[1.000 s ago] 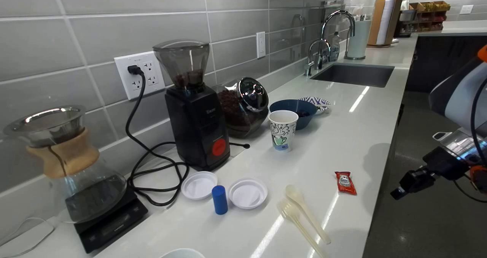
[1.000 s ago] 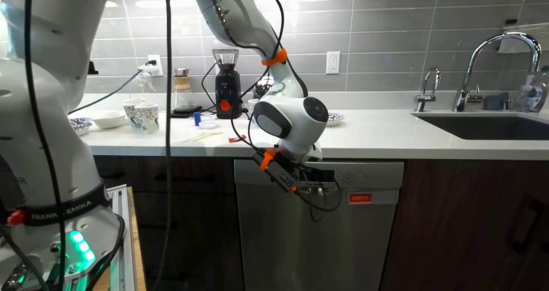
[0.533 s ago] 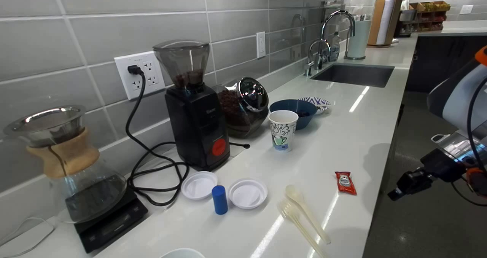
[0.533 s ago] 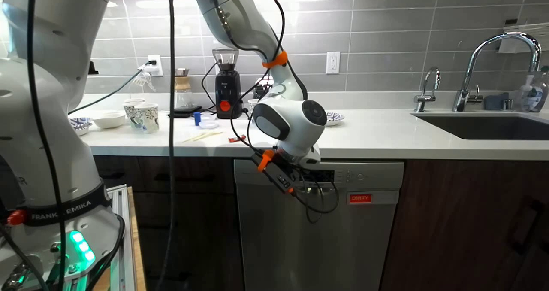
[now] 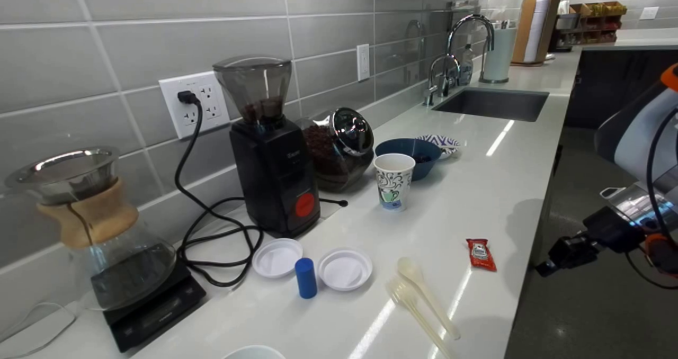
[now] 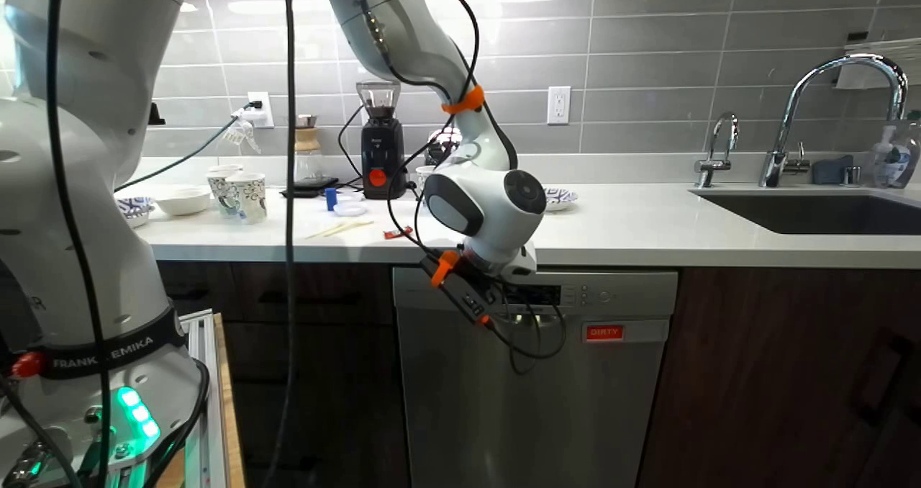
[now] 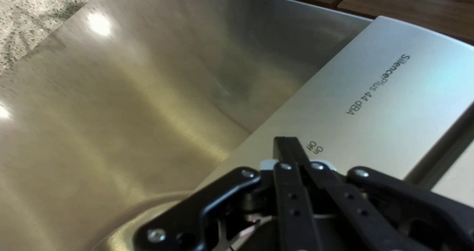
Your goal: Press a button on the dishwasher
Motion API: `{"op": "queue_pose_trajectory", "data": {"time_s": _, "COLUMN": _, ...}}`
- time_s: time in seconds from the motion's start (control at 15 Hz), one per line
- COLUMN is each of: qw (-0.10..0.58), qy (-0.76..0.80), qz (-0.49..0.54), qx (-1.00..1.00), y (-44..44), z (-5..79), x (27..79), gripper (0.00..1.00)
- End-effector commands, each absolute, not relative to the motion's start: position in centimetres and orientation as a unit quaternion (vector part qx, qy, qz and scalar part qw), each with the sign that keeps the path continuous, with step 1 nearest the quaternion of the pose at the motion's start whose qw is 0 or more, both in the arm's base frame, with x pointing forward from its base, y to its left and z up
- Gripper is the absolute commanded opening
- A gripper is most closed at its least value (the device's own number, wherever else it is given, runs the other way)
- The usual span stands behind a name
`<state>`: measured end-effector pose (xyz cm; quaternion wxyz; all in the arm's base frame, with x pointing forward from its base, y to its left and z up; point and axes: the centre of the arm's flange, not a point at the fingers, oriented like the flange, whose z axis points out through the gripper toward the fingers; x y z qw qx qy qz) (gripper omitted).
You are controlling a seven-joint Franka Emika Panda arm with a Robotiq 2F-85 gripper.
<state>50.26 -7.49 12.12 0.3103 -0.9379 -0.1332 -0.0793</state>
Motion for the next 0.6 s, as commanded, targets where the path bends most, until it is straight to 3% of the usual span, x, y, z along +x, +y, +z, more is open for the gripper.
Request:
{"op": "queue_pose_trajectory", "data": {"time_s": 0.0, "qw": 0.338, "qy": -0.130, "qz": -0.115, "qx": -0.925, "y": -6.0, "z": 11.7, "x": 51.1, "gripper": 0.00}}
{"op": "queue_pose_trajectory", "data": {"time_s": 0.53, "qw": 0.337, "qy": -0.242, "qz": -0.179, "qx": -0.892, "y": -4.6, "z": 12.4, "x": 50.5, "gripper": 0.00}}
